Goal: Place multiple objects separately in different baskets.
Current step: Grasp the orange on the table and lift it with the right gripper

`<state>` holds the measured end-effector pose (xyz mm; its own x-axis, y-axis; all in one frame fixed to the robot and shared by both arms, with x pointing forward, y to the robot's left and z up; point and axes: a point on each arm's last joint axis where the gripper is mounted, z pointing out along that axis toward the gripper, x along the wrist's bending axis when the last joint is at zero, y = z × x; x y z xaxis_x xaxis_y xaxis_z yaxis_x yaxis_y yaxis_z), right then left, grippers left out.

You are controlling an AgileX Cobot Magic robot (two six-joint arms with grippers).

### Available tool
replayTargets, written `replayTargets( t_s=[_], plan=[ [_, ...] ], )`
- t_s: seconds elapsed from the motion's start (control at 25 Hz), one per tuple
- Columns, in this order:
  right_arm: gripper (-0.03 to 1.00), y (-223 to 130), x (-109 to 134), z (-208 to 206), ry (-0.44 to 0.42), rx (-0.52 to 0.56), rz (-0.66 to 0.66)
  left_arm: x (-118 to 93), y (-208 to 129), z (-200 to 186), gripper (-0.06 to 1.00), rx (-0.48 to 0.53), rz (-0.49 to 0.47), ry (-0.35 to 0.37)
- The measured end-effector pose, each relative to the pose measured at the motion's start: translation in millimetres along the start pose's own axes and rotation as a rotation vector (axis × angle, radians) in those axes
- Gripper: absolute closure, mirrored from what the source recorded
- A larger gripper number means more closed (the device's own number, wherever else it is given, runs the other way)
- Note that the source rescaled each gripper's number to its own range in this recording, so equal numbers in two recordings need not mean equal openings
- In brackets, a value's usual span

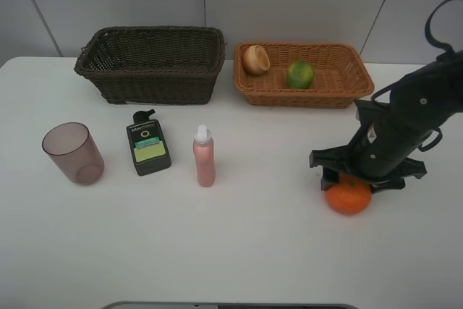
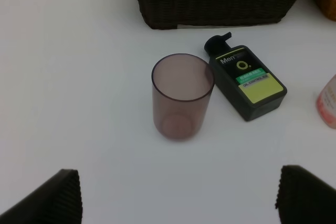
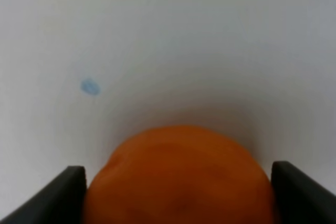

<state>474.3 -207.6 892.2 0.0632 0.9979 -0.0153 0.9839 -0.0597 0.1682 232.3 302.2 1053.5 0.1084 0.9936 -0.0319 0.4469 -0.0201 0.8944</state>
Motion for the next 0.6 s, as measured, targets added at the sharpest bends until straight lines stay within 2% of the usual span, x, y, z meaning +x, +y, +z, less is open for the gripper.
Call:
replayTargets(
  t_s=[0.4, 0.6],
  plan=[
    [0.33, 2, 1, -1, 0.008, -0.012, 0.001, 0, 0, 0, -0.01, 0.0, 0.0, 0.0],
    [0.33, 18, 6, -15, -0.027, 0.011, -0.015, 0, 0, 0, -0.01, 0.0, 0.0, 0.0]
  ],
)
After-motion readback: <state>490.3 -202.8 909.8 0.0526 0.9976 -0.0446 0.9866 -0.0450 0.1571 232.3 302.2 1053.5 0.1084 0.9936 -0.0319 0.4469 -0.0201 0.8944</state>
